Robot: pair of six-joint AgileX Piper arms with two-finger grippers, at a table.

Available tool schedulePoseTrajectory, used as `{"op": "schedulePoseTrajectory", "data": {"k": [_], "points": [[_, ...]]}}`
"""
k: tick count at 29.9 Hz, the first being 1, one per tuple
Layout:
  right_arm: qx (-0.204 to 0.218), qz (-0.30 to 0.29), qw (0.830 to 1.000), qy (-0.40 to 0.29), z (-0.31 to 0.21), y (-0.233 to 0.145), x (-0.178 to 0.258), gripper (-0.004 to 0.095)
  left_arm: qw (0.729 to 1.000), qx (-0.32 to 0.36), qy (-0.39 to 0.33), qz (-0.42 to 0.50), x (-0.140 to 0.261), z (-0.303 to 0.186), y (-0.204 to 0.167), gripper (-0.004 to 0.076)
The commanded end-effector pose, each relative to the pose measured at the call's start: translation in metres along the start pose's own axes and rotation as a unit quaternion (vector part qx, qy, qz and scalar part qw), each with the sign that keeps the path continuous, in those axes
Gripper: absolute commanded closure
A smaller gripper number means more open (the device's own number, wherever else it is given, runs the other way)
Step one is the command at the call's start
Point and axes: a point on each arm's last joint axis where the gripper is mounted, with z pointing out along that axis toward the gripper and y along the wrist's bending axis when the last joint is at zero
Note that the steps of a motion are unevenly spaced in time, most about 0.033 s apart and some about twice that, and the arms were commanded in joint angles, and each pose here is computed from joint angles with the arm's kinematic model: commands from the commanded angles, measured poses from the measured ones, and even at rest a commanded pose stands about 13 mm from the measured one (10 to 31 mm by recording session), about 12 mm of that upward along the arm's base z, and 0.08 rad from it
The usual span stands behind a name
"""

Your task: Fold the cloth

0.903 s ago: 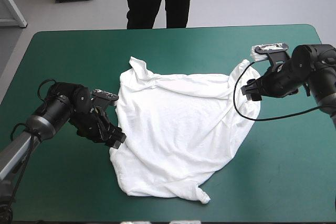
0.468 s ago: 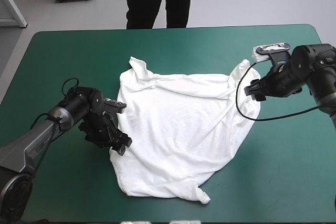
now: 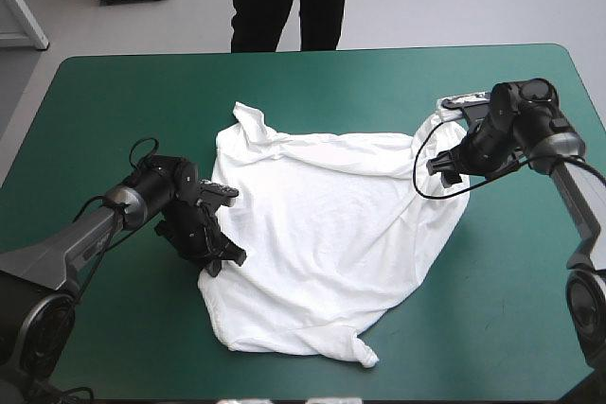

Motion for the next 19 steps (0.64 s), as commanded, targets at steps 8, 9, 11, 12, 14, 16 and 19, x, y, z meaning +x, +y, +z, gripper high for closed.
{"op": "schedulePoseTrajectory", "data": {"k": [8, 9, 11, 12, 14, 16, 19], "points": [[0.031, 0.025, 0.999, 0.007, 0.042, -0.015, -0.017, 0.0233, 0.999, 0.033, 0.011, 0.006, 0.000, 0.006, -0.009, 0.0734], [0.033, 0.030, 0.999, 0.010, 0.045, -0.019, -0.017, 0.0233, 0.999, 0.033, 0.011, 0.006, 0.000, 0.006, -0.009, 0.0734], [0.034, 0.037, 0.999, 0.017, 0.051, -0.024, -0.017, 0.0233, 0.999, 0.033, 0.012, 0.006, 0.000, 0.006, -0.009, 0.0734], [0.034, 0.043, 0.998, 0.022, 0.056, -0.027, -0.017, 0.0235, 0.999, 0.034, 0.013, 0.006, 0.001, 0.006, -0.009, 0.0734], [0.031, 0.049, 0.998, 0.028, 0.061, -0.029, -0.017, 0.0236, 0.999, 0.032, 0.014, 0.007, 0.001, 0.006, -0.009, 0.0734], [0.028, 0.050, 0.998, 0.035, 0.066, -0.030, -0.017, 0.0249, 0.999, 0.032, 0.013, 0.007, 0.001, 0.006, -0.009, 0.0734], [0.004, 0.054, 0.997, 0.047, 0.080, -0.026, -0.018, 0.0368, 0.999, 0.031, 0.009, 0.007, 0.000, 0.006, -0.009, 0.0734]]}}
